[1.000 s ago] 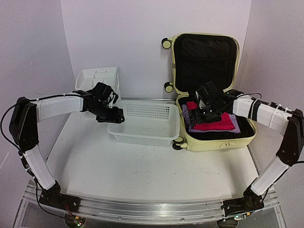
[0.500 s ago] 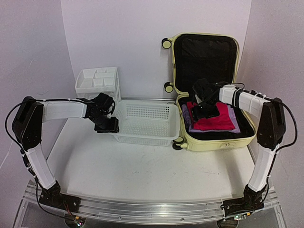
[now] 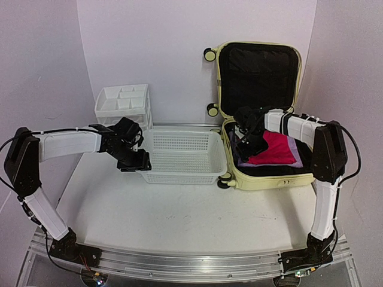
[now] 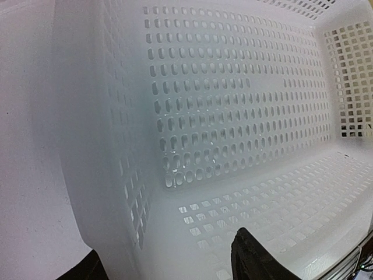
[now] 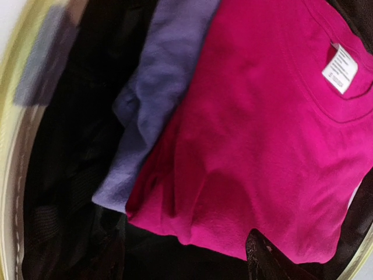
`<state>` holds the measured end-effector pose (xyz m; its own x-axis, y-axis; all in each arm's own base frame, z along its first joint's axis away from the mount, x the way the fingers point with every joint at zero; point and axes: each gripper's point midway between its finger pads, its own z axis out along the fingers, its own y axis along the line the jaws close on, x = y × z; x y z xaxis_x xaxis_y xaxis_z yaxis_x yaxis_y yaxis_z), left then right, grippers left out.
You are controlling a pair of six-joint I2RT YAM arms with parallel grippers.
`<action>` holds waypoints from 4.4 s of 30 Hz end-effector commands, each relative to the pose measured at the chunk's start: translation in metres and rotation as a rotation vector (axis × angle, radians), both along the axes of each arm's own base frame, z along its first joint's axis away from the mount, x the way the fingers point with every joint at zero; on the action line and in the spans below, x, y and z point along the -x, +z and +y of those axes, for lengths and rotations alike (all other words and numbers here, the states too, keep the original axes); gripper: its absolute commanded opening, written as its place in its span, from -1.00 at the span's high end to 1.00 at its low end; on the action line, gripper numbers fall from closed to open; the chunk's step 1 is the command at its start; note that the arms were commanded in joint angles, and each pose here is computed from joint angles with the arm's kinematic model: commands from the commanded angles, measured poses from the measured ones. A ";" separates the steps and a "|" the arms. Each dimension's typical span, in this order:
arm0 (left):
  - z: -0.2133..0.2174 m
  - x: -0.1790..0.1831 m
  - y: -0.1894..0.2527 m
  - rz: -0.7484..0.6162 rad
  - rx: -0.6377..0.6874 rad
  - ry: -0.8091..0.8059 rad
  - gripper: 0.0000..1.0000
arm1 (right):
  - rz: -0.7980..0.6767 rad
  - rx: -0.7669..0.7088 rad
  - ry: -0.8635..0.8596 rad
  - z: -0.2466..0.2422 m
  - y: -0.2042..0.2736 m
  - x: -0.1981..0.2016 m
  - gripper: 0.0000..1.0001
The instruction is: Open, take out, and arrange the luggage
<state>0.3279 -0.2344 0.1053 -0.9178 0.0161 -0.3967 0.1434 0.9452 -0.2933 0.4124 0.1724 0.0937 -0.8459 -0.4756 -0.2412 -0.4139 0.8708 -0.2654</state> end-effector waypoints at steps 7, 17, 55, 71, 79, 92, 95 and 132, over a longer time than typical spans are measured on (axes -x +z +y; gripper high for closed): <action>-0.017 0.002 0.086 -0.181 0.133 -0.106 -0.32 | 0.001 0.111 0.134 -0.001 -0.004 -0.006 -0.43; -0.012 0.007 0.069 -0.146 0.101 -0.102 -0.39 | -0.025 0.065 0.123 0.008 -0.004 -0.013 -0.18; -0.004 0.012 0.129 -0.189 0.186 -0.032 -0.54 | -0.091 -0.299 0.046 0.006 0.048 -0.012 1.00; -0.220 -0.037 0.182 0.295 0.946 0.005 -0.74 | -0.168 -0.381 0.025 -0.002 0.065 -0.012 1.00; -0.298 -0.064 0.148 0.450 1.007 0.162 -0.75 | -0.180 -0.417 0.054 0.001 0.068 -0.008 1.00; -0.358 -0.079 0.103 0.478 1.058 0.324 -0.59 | -0.210 -0.464 0.098 0.006 0.078 -0.001 1.00; -0.360 -0.079 0.094 0.470 1.046 0.358 -0.59 | -0.213 -0.469 0.097 0.007 0.080 -0.001 1.00; -0.351 -0.051 0.154 0.139 0.972 -0.138 -0.39 | -0.204 -0.547 0.077 0.010 0.086 0.002 1.00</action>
